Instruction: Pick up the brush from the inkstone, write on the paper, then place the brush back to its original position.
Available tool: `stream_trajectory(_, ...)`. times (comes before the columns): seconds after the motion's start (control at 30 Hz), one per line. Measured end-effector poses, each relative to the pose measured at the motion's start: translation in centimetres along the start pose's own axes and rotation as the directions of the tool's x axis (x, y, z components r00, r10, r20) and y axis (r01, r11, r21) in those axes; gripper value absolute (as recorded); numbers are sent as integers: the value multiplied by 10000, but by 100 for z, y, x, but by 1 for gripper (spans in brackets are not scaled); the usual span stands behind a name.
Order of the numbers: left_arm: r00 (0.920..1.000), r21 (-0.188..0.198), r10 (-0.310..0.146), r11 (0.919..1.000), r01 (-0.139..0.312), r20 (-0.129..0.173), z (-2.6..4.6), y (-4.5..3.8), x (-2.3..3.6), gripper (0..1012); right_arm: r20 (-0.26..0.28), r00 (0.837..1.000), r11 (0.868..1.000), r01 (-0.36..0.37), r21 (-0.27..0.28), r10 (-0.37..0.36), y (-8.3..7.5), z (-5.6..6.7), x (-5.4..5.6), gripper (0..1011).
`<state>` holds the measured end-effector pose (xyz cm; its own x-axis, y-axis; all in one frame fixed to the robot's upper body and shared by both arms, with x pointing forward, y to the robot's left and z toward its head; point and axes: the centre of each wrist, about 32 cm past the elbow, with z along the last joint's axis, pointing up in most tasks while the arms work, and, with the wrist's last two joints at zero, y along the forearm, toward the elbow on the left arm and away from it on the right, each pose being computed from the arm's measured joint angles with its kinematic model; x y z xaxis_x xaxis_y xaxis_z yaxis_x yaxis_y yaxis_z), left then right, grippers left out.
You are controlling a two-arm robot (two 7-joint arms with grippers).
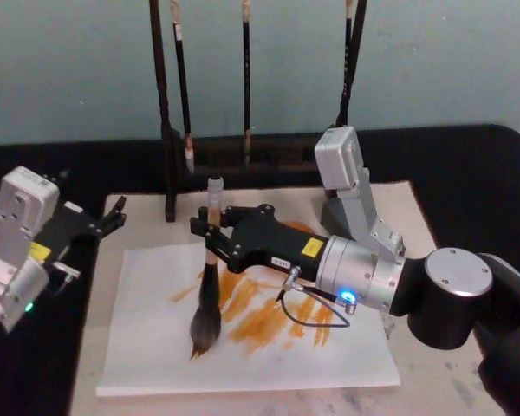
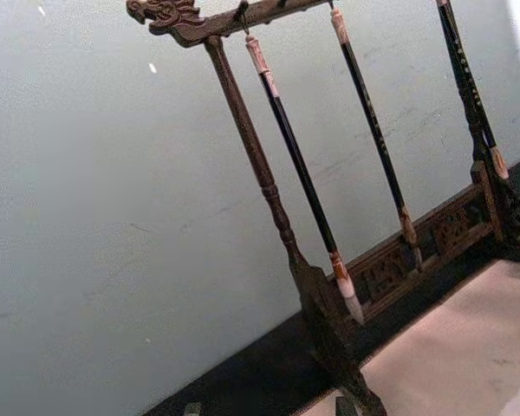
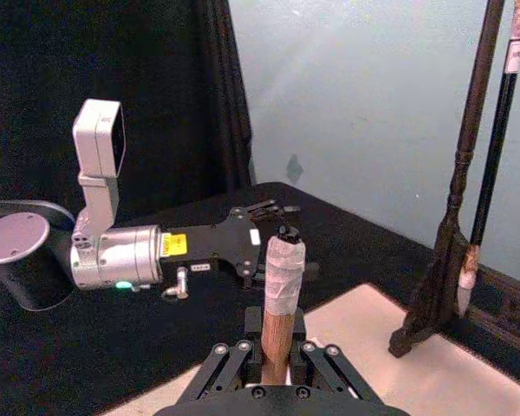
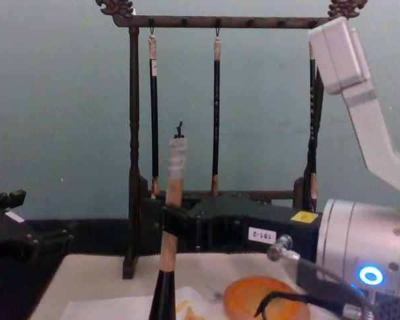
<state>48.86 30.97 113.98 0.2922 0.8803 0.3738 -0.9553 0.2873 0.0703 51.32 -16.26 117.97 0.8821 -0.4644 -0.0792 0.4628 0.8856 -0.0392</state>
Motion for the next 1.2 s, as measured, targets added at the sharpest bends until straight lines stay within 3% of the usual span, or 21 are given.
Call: stream_trajectory(1.2,10000,0,0,10000,0,0,0,0,0,1001,336,9994,9999,71,119,-75,4,69,-3,163)
